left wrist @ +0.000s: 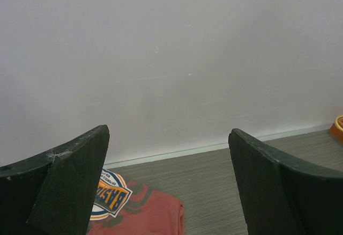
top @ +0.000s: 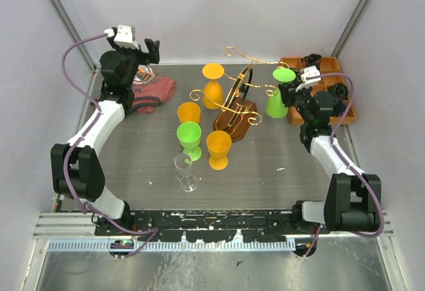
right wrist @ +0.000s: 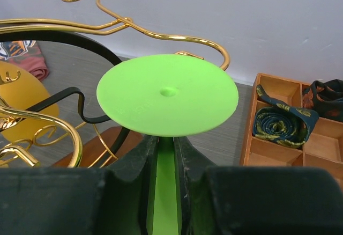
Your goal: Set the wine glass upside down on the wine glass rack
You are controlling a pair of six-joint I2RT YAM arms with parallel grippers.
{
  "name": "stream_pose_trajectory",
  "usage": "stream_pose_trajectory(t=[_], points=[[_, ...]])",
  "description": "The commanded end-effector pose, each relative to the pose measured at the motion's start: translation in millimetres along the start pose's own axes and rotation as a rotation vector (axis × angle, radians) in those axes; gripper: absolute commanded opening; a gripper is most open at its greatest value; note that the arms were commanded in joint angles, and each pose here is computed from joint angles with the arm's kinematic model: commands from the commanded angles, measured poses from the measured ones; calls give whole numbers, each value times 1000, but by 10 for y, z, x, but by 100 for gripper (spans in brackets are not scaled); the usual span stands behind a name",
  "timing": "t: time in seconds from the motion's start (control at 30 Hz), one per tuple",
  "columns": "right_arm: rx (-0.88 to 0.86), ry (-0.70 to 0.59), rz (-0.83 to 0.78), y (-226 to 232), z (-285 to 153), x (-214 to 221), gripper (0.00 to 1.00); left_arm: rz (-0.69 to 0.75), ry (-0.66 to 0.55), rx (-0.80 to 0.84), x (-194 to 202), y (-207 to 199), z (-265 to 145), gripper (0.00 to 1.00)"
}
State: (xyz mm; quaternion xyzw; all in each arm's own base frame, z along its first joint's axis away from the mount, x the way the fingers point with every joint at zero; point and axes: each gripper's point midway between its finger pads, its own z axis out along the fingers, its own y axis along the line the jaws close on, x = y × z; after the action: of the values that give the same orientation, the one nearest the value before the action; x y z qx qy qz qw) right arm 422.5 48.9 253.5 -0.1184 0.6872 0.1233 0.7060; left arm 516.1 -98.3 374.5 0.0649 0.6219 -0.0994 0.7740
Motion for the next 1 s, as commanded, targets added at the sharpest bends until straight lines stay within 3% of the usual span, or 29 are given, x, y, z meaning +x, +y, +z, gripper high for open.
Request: stream_pose_trajectory(t=[0.0,0.97], points=[[-29,-116,-81,-4,96,-405,1,3,-34,-26,-25,76,37,100],[-50,-101,-27,-135,538,-205,1,38,-14,-71,98,189,165,99]])
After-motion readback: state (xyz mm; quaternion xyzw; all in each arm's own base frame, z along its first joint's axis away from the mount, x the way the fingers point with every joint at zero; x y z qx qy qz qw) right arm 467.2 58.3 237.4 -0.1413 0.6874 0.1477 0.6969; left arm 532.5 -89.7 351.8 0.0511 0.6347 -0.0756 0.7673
